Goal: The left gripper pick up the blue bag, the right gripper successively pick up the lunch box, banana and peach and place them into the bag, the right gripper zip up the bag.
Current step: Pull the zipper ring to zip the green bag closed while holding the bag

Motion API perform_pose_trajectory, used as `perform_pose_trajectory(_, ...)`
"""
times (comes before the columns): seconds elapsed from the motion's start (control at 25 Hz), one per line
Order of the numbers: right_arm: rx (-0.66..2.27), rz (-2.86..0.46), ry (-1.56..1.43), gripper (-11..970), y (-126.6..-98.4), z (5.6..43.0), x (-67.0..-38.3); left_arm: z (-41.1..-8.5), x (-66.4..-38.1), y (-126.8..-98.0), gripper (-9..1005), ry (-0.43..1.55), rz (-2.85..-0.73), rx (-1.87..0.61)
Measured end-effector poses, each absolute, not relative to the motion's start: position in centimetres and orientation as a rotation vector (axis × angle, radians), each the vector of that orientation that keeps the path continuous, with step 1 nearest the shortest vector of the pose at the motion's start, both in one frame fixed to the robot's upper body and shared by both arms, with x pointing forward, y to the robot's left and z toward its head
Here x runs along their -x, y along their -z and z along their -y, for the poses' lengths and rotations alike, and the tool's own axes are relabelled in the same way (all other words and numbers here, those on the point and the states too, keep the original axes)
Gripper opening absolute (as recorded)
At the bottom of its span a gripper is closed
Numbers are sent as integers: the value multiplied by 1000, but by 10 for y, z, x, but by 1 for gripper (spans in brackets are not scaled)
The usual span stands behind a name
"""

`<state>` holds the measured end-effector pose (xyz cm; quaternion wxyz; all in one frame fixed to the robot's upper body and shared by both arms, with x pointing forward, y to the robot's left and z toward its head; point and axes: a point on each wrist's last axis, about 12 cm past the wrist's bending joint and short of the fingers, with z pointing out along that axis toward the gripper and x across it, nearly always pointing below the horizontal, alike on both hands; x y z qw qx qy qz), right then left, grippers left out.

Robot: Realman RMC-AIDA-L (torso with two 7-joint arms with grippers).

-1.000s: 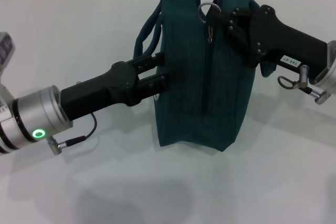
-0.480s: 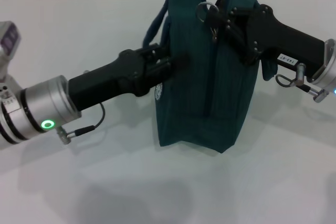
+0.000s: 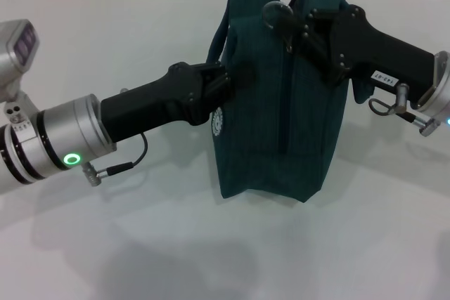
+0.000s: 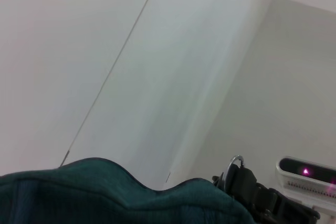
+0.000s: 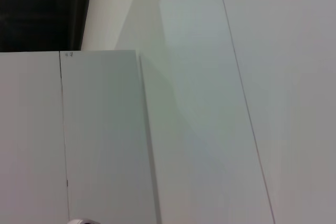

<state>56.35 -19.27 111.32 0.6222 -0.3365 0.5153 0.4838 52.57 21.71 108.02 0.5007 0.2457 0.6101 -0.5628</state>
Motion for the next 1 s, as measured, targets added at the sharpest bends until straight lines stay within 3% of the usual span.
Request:
perform_pose_trajectory(0.08,772,-1184,-1111,6,-1113,193,-564,-217,-526,-1080,129,1360,-1476,-599)
perform_pose_trajectory(0.28,748,-1168,-1114,6,-1114,196,-562,-216,-525,-1080,57,1367,-1485,-628)
perform_pose_trajectory(1.0,676,-1149,-1105,6,-1114,205,-559,-212,-516,-1081,73,1432,-1483,-742)
